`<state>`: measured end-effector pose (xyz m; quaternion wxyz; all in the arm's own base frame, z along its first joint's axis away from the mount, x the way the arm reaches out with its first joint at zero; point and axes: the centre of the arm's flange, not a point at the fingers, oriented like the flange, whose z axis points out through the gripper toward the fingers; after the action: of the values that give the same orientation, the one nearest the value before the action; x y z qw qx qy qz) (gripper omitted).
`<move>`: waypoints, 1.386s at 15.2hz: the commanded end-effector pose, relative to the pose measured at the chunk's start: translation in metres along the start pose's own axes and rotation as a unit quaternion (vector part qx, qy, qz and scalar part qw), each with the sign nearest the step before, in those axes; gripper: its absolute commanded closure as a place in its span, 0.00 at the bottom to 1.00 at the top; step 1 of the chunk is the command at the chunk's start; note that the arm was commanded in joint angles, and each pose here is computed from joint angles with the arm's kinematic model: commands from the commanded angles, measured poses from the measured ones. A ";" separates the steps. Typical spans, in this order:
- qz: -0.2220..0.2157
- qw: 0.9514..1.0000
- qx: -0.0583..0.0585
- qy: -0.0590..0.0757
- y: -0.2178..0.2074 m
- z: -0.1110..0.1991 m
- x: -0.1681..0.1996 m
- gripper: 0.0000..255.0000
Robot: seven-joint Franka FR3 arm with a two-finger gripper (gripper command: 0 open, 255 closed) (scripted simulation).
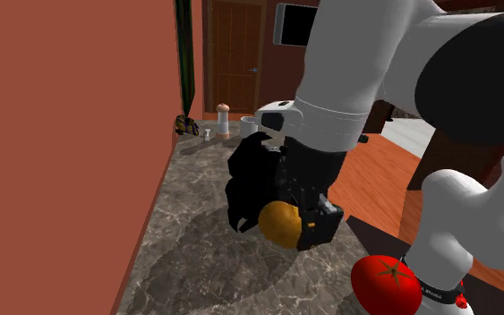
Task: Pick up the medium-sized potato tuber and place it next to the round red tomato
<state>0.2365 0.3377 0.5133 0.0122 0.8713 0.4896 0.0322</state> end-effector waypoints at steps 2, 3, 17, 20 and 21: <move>0.001 1.000 0.000 0.000 -0.036 -0.001 -0.019 1.00; 0.001 1.000 0.000 0.000 -0.048 -0.001 -0.025 1.00; 0.001 1.000 0.000 0.000 -0.213 -0.014 -0.106 1.00; 0.001 1.000 0.000 0.000 -0.229 -0.005 -0.114 1.00; 0.001 1.000 0.000 0.000 -0.229 0.001 -0.114 1.00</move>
<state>-0.0159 0.3589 0.5008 0.0123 0.8714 0.4893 0.0321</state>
